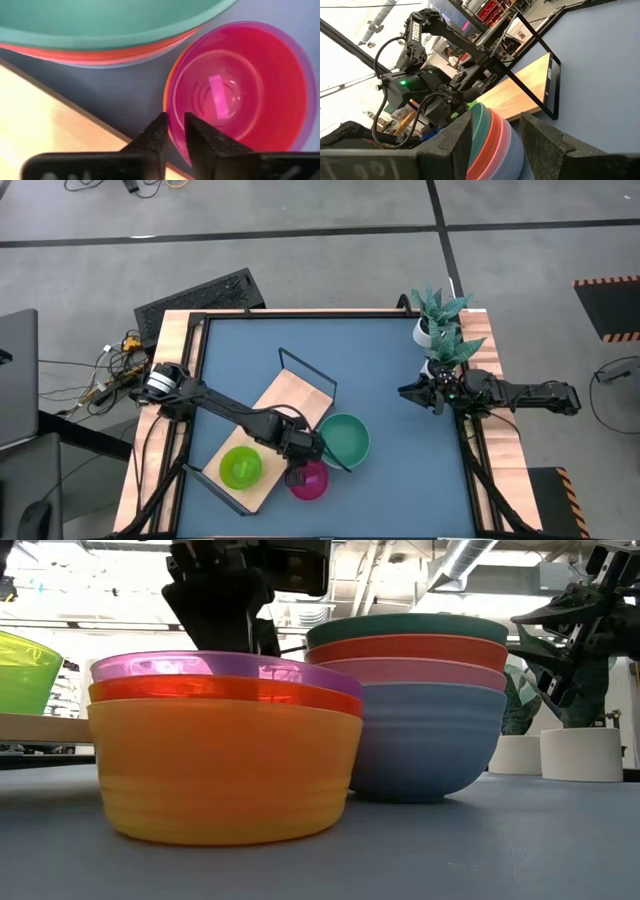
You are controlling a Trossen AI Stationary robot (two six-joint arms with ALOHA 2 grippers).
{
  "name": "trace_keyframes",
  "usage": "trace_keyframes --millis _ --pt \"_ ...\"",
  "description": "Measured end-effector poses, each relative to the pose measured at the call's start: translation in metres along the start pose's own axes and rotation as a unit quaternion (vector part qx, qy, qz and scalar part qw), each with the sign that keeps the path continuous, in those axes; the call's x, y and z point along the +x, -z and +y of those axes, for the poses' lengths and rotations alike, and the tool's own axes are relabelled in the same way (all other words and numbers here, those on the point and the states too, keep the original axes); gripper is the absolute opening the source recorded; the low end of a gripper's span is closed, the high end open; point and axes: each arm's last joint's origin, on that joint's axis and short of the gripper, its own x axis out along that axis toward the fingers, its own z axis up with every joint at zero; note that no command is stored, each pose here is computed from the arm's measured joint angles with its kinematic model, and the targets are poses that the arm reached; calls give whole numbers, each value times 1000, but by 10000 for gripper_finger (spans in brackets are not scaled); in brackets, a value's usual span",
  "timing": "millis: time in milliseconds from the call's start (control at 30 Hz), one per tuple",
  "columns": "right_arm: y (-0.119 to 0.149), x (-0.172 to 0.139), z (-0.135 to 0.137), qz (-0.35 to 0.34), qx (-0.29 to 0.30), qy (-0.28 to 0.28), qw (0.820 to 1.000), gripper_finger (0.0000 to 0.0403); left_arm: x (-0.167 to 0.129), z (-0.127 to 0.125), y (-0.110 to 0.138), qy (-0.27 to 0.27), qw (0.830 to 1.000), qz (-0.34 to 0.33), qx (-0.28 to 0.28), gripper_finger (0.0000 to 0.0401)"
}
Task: Place and stack bowls onto a shelf
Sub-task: Stack the small violet bowl on top of the green bowl on the shelf
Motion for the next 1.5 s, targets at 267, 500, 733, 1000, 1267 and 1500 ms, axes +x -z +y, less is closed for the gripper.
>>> trace_keyframes --millis 267,500,733,1000,1267,1500 --pt "0 0 0 0 0 0 1000 189 0 2 0 8 1000 7 -4 138" --pt "0 0 0 0 0 0 1000 189 0 3 0 -4 1000 7 -6 100" --pt "0 0 0 0 0 0 1000 189 4 5 3 7 1000 9 4 24" --pt "0 0 0 0 0 0 1000 189 7 9 3 16 1000 7 -9 5" --pt "0 0 0 0 0 0 1000 189 1 9 2 9 999 18 -31 0" --pt "0 0 0 0 0 0 1000 189 -22 5 -10 -26 999 23 -23 0"
